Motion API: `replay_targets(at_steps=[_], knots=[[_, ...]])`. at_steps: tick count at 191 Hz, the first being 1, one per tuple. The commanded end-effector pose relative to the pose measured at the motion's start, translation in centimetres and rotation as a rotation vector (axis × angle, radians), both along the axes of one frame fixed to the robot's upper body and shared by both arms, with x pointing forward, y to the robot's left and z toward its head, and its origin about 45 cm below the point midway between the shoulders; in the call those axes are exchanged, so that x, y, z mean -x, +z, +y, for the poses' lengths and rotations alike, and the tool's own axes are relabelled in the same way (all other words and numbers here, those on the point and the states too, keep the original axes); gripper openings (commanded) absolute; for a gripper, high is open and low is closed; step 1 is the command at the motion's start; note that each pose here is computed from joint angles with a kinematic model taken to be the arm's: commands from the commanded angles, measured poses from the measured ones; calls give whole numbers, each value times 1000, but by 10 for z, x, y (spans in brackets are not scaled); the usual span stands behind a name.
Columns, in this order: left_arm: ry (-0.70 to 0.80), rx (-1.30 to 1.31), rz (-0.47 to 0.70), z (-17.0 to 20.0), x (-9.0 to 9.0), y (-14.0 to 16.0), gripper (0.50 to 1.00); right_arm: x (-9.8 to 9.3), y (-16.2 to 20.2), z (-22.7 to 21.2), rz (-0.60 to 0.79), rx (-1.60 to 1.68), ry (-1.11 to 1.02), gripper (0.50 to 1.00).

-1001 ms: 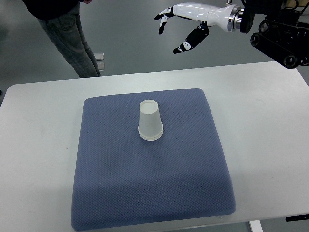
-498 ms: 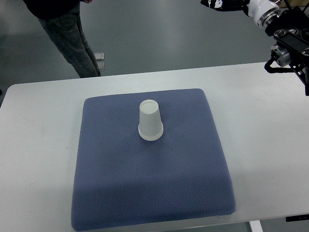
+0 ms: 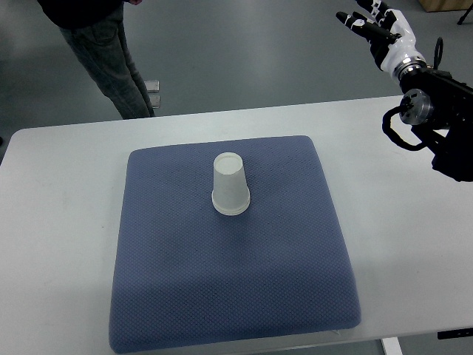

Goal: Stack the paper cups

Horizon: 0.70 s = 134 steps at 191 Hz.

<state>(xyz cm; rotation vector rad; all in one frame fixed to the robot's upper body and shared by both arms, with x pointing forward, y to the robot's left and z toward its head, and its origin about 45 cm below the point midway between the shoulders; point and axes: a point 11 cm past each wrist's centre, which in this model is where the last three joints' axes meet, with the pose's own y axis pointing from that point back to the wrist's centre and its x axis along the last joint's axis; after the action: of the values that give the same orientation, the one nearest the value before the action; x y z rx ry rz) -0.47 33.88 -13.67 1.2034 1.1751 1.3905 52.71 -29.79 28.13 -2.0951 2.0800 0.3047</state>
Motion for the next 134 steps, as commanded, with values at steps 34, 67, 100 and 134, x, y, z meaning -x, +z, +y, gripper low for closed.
replay_targets(at_steps=[34,67,100,134], knots=[[0,-1,0,0,0,0,1000,8,-27,18,94,-140,73,895],[0,-1,0,0,0,0,1000,16,-43,38,100,-201,152,911],[0,-1,0,0,0,0,1000,22,-59,46,125,-205,155,911],[0,1,0,0,0,0,1000,23,-58,44,70,-215,129,911]])
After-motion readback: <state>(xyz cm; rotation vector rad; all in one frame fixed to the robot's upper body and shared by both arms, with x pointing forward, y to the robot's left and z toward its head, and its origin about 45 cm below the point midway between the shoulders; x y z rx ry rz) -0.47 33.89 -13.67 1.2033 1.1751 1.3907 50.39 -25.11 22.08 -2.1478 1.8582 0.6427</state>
